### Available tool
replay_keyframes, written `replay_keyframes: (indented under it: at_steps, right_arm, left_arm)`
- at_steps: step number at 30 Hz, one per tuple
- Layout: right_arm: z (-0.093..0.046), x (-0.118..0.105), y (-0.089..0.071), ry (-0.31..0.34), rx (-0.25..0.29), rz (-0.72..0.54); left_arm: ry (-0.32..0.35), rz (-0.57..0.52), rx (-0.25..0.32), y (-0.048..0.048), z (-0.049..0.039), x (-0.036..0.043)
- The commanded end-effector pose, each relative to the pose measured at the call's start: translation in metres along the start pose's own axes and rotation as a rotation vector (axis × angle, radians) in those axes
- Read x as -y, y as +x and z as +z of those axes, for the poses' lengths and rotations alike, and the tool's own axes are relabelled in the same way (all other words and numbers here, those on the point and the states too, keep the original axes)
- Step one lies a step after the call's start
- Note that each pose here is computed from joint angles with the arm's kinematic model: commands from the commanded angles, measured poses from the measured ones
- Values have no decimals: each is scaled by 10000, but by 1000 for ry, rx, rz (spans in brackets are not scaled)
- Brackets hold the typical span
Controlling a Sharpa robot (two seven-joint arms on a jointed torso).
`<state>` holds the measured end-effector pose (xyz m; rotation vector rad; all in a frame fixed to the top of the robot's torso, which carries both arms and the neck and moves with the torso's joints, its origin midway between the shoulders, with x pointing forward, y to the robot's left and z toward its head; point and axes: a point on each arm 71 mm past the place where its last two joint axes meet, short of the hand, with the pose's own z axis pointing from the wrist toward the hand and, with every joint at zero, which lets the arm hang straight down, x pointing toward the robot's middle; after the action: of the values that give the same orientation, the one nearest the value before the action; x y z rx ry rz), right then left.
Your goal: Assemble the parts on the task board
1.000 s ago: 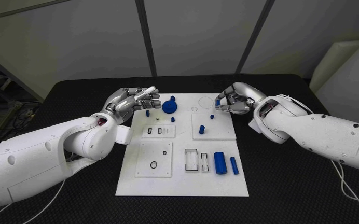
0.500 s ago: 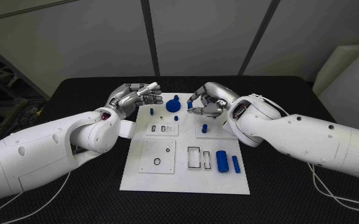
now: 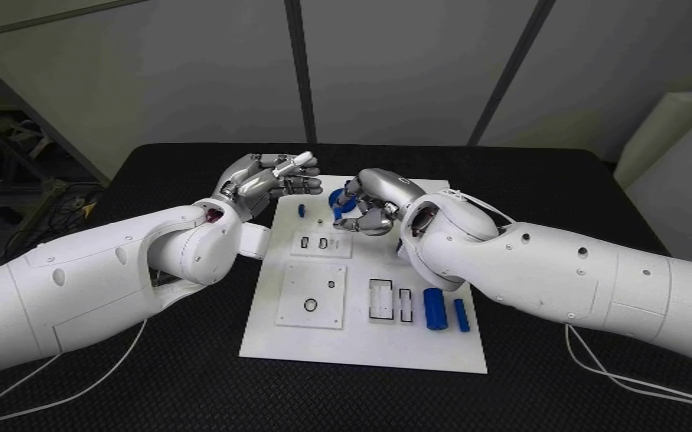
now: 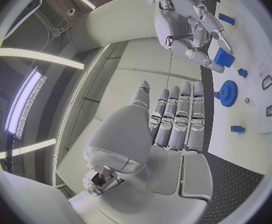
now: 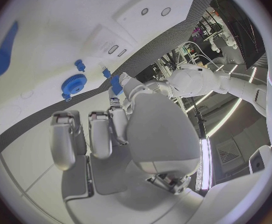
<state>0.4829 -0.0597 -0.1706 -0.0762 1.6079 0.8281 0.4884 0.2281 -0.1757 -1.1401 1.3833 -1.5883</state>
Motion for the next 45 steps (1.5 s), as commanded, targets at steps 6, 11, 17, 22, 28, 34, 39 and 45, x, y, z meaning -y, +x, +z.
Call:
replay_keyframes:
  at_steps: [6, 11, 17, 22, 28, 34, 39, 45]
  right_arm:
    - [52, -51, 175, 5, -36, -81]
    - [52, -55, 254, 12, -46, -92]
    - [53, -56, 327, 26, -63, -95]
    - [52, -46, 364, 36, -70, -95]
    - [54, -40, 393, 38, -75, -100]
    - [55, -32, 416, 41, -85, -104]
    - [51, -18, 425, 46, -93, -108]
    - [49, -5, 428, 55, -99, -119]
  left_arm:
    - [18, 4, 29, -31, 16, 20]
    - [19, 4, 33, -36, 19, 20]
    - [18, 4, 32, -39, 24, 17]
    - [17, 4, 33, -44, 27, 15]
    - [16, 3, 30, -38, 30, 13]
    - [15, 2, 29, -36, 32, 11]
    - [13, 0, 25, -34, 34, 9]
    - [10, -2, 19, -26, 36, 6]
